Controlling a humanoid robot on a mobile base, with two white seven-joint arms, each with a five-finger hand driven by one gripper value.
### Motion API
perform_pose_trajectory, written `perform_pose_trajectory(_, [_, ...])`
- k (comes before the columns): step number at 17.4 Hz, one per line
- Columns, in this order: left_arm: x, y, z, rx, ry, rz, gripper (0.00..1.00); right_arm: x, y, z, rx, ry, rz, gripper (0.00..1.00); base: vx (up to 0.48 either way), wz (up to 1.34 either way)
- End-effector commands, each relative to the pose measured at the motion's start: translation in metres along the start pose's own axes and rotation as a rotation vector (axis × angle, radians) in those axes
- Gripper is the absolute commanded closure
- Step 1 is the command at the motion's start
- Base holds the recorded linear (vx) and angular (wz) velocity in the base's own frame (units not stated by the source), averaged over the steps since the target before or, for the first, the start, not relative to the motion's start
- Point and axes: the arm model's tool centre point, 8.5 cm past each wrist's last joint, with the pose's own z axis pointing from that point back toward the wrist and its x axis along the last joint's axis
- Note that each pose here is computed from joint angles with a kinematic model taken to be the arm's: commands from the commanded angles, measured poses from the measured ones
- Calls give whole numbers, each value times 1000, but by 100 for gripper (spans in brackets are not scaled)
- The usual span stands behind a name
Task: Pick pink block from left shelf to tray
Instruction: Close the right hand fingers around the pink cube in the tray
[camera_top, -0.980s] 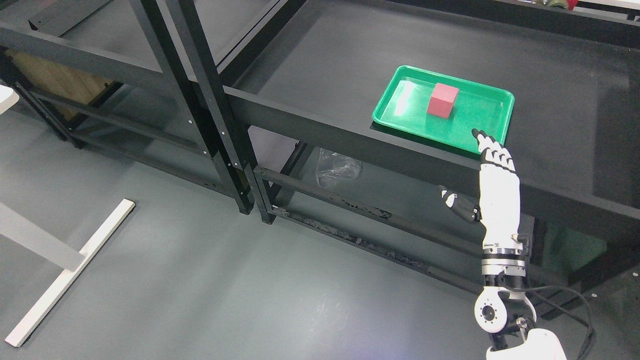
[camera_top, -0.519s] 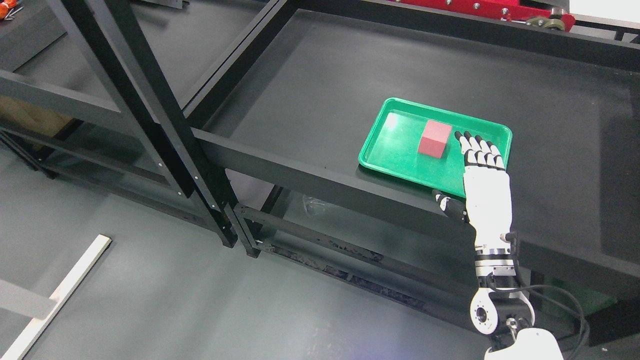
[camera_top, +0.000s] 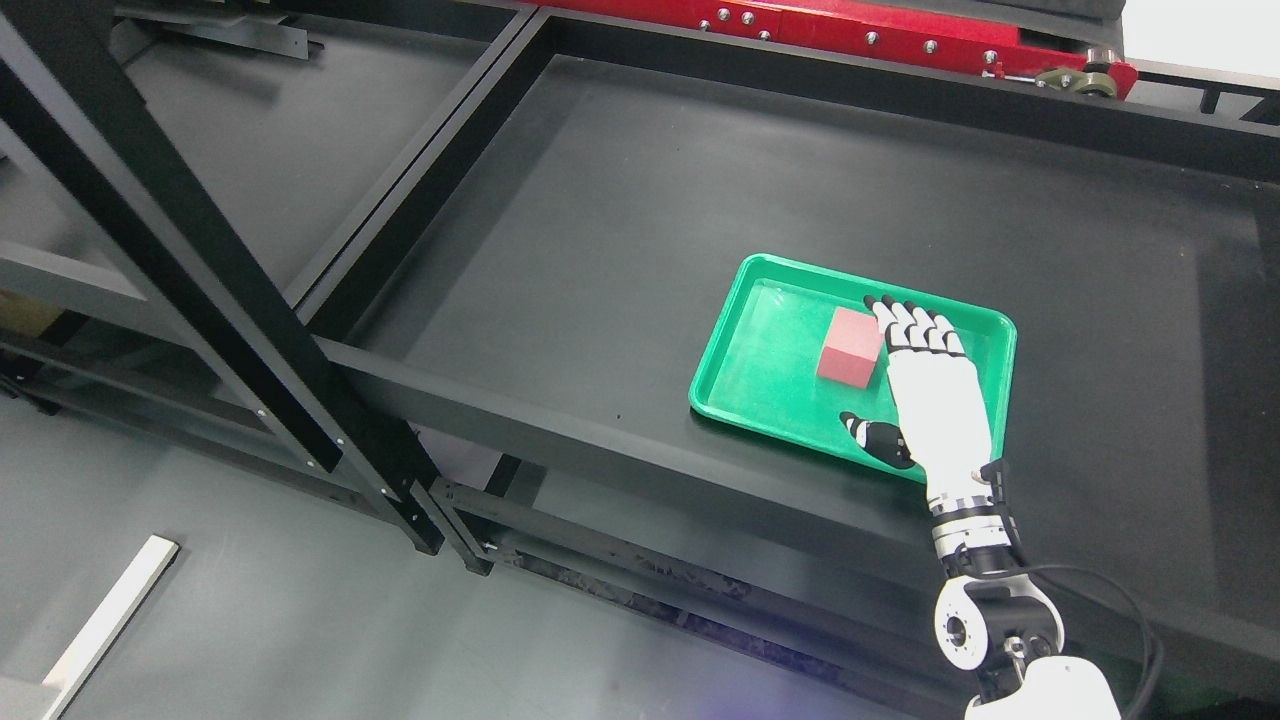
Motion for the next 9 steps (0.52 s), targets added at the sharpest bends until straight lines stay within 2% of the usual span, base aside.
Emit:
perform_pose_trajectory(1, [27, 11, -1, 17, -51, -6, 0, 0, 14, 4, 106, -14, 6, 1, 152, -18])
perform_pose_trajectory(9, [27, 11, -1, 17, -51, -6, 0, 3, 31, -1, 247, -29, 15, 1, 113, 8])
